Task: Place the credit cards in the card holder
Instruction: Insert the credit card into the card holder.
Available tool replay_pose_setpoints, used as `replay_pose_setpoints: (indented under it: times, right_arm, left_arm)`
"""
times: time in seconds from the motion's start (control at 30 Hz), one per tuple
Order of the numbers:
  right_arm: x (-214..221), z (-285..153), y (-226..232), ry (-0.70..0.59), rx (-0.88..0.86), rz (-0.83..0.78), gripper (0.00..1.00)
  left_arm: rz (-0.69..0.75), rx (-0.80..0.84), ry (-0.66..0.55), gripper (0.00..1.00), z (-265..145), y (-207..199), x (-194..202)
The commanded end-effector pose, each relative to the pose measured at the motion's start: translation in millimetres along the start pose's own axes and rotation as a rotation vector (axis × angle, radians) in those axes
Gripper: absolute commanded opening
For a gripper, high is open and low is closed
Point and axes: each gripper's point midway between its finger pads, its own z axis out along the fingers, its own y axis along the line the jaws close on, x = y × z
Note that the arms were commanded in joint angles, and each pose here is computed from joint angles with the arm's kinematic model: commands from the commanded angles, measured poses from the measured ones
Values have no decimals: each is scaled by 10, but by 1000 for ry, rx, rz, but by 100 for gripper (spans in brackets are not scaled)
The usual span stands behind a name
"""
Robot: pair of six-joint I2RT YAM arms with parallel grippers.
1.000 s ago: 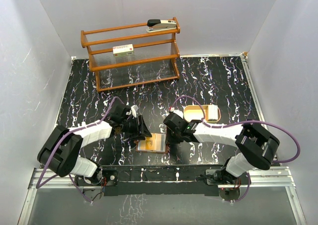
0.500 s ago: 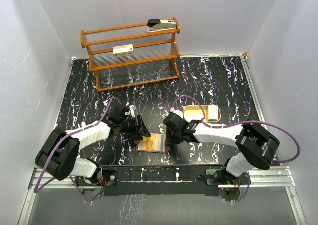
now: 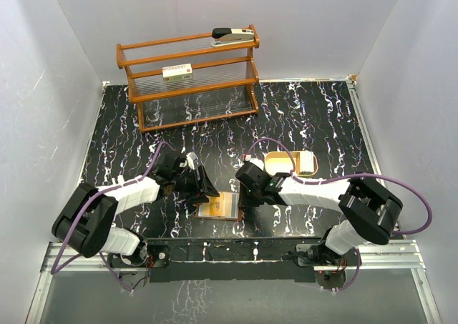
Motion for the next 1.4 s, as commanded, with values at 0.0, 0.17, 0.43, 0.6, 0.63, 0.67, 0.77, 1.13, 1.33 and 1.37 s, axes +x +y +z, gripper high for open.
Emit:
replay_pose_setpoints:
  times: [0.0, 0.17, 0.43, 0.6, 0.63, 0.67, 0.77, 1.13, 1.33, 1.37]
  right_arm:
    - [-75, 23, 150, -38, -59, 7, 12]
    - [-70, 37, 201, -33, -85, 8, 12]
    - [-112, 9, 268, -54, -123, 1, 15]
    - [-120, 19, 288, -57, -130, -1, 15]
    - [-119, 27, 287, -55, -129, -1, 15]
    - [-124, 30, 293, -55, -130, -1, 15]
    - [-136, 38, 318, -55, -134, -5, 15]
    - [-196, 57, 367, -69, -137, -5, 16]
    - [-300, -6, 337, -105, -103, -41, 19]
    - [-315, -27, 319, -110, -92, -43, 21]
  left_arm:
    - [-39, -27, 41, 56, 45, 140, 124]
    - [-71, 4, 59, 56, 78, 101, 162]
    - [-83, 67, 59, 57, 106, -39, 136]
    - [-95, 100, 72, 57, 144, -87, 150]
    - [-100, 100, 78, 57, 158, -82, 160]
    - [-102, 102, 78, 57, 166, -82, 164]
    - [-104, 109, 81, 57, 181, -101, 170]
    - [-90, 136, 67, 57, 188, -227, 154]
    - [-66, 138, 42, 57, 139, -287, 105]
    - [-59, 129, 38, 57, 130, -286, 95]
